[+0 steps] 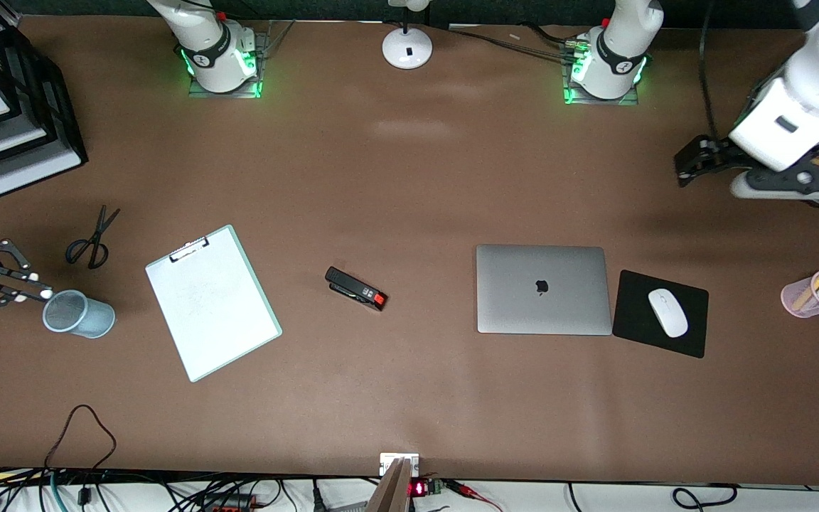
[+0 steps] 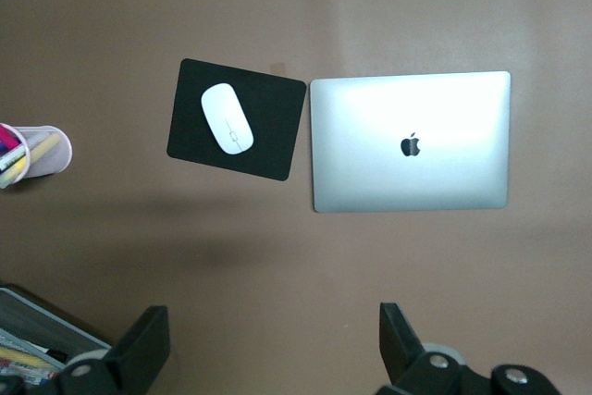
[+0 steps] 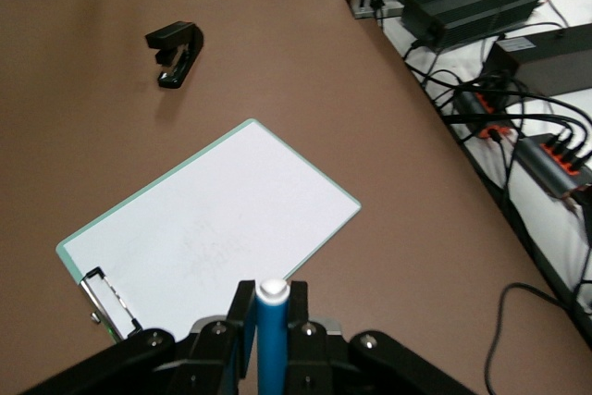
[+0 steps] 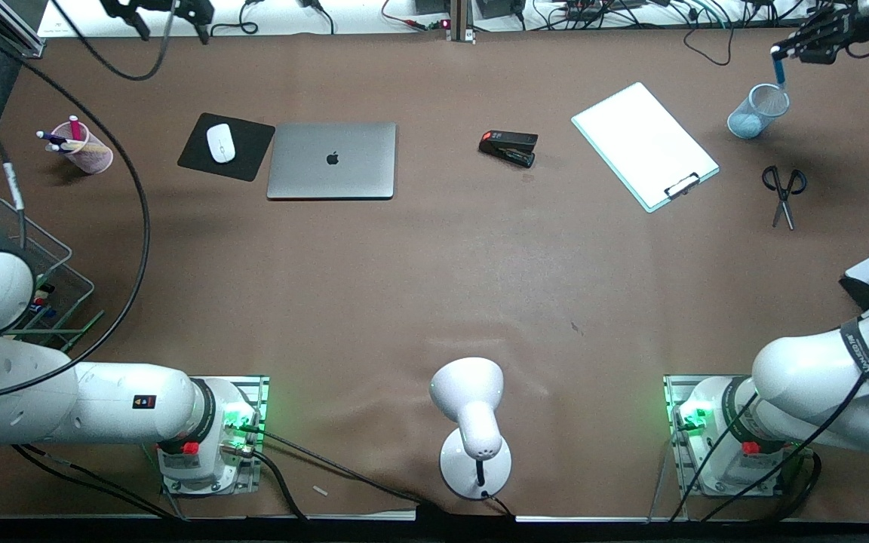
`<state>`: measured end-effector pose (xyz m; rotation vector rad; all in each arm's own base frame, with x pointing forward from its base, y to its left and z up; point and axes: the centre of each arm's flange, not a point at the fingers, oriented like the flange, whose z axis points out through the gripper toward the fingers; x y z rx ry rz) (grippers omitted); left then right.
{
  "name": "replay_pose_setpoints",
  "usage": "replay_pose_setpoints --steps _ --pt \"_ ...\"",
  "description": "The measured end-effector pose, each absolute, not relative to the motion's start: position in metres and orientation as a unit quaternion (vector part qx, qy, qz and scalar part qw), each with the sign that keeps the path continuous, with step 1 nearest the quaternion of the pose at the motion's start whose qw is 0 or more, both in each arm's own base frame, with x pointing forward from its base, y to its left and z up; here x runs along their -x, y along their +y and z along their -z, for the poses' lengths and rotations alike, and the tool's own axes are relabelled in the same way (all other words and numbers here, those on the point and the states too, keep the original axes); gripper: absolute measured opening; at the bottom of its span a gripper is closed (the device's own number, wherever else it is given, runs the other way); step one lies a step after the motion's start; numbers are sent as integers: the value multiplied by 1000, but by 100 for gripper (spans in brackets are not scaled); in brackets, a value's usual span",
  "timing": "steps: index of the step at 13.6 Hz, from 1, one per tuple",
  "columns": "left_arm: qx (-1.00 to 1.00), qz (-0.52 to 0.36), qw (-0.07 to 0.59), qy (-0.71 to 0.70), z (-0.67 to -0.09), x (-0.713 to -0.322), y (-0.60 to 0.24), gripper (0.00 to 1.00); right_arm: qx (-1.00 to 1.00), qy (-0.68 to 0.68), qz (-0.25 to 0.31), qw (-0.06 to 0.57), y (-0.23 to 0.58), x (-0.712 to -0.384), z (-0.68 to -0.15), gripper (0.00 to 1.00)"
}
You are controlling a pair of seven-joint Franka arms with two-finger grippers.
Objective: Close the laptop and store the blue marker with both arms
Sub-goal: 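Move the blue marker over the light blue cup with the right gripper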
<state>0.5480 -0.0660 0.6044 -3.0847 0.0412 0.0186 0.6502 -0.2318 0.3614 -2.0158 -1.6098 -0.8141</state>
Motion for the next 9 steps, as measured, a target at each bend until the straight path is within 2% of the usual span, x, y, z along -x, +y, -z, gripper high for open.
replay_pose_setpoints --steps 3,9 --pt "1000 -13 -15 -13 -593 -545 -40 100 705 -605 296 223 -233 -650 -335 18" --pt "1000 -9 -12 14 -588 -547 -33 100 678 -631 308 218 -241 -676 -330 18"
